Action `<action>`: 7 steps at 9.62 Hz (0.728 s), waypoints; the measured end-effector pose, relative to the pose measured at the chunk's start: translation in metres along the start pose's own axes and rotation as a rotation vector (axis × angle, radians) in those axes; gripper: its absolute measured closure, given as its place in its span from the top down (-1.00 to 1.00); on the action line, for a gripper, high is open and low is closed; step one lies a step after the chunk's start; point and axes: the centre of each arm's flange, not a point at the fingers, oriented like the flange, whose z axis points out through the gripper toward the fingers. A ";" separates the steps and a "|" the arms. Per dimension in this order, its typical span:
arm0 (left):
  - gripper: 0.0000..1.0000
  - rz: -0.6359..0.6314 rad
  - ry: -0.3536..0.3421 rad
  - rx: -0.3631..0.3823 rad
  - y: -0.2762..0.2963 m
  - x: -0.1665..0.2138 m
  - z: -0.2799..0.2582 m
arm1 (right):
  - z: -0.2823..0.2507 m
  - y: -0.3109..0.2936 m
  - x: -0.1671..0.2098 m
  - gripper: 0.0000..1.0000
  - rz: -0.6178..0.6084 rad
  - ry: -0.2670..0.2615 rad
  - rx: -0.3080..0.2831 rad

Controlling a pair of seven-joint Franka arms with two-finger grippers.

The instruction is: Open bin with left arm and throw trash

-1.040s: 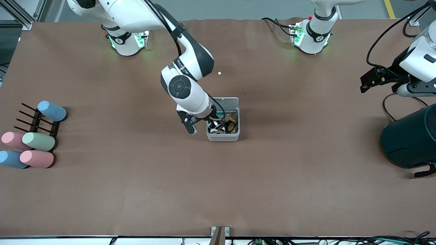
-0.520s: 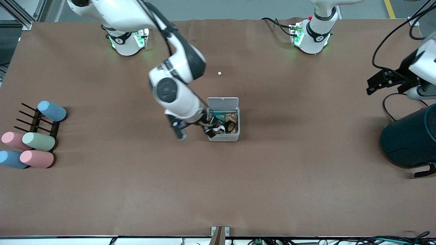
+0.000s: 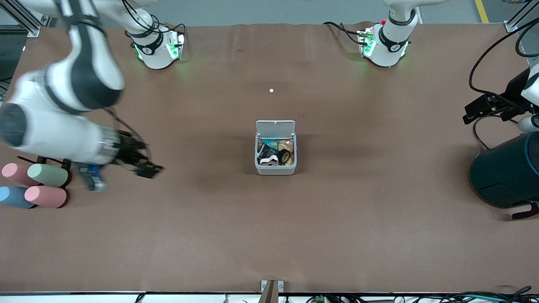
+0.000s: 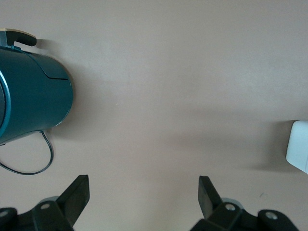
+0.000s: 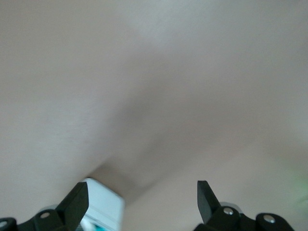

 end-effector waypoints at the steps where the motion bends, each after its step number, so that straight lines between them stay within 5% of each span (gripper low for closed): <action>1: 1.00 0.000 0.012 -0.001 0.000 0.002 0.000 | -0.026 0.042 0.008 1.00 -0.117 -0.013 -0.047; 5: 1.00 0.000 0.027 -0.004 0.001 0.008 0.004 | -0.120 0.136 -0.037 1.00 -0.540 0.038 -0.067; 7: 1.00 0.005 0.029 -0.005 0.003 0.008 0.003 | -0.140 0.154 -0.054 0.99 -0.635 0.049 -0.066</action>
